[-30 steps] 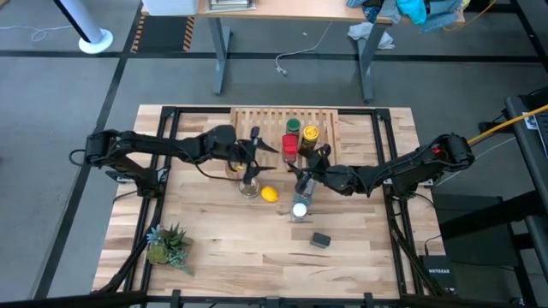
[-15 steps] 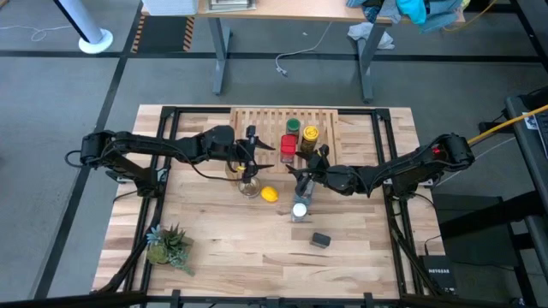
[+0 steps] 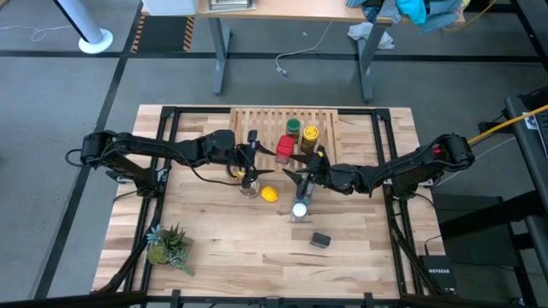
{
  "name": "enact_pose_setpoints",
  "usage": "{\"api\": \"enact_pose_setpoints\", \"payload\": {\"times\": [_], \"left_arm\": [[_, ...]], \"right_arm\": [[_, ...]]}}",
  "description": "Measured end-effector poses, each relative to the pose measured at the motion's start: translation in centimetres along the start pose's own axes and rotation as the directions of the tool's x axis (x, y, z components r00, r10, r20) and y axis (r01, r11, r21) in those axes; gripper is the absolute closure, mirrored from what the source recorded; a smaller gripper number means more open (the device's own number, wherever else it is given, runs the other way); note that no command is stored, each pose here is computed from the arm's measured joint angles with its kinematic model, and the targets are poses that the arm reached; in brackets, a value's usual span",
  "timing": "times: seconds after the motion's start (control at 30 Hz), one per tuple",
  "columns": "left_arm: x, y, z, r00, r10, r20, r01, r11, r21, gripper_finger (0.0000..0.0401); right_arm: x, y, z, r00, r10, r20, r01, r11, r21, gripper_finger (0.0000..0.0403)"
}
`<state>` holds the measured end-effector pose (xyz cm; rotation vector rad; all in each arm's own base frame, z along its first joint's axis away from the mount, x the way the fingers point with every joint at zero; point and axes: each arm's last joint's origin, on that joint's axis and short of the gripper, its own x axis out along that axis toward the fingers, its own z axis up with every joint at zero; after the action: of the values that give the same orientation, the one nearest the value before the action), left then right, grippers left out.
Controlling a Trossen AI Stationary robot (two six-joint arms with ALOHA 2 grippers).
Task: Shelf spices
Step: Remove the red seasoning can from the shelf
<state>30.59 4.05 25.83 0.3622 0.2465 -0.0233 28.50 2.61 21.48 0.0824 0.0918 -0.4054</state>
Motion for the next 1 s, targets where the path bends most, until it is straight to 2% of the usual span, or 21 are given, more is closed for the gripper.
{"api": "enact_pose_setpoints", "payload": {"times": [0.23,0.57,0.73,1.0], "left_arm": [[0.0,-0.2,0.1,1.0,-0.005,0.003,0.005,1.0,-0.014,0.0164],[0.2,-2.5,1.4,0.996,-0.065,0.064,0.064,0.998,0.025,0.0164],[0.5,-2.9,2.0,0.99,-0.056,0.13,0.051,0.998,0.035,0.0164],[2.3,-3.4,0.6,0.993,-0.04,0.112,0.037,0.999,0.029,0.0164]], "right_arm": [[0.0,0.1,0.1,1.0,0.014,0.009,-0.014,1.0,0.006,0.0143],[0.0,0.1,0.8,0.997,0.023,0.069,-0.025,0.999,0.031,0.0143],[-0.1,0.4,1.3,0.988,0.106,0.109,-0.11,0.994,0.029,0.0143],[-0.2,0.4,1.3,0.986,0.121,0.114,-0.125,0.992,0.03,0.0143]]}}
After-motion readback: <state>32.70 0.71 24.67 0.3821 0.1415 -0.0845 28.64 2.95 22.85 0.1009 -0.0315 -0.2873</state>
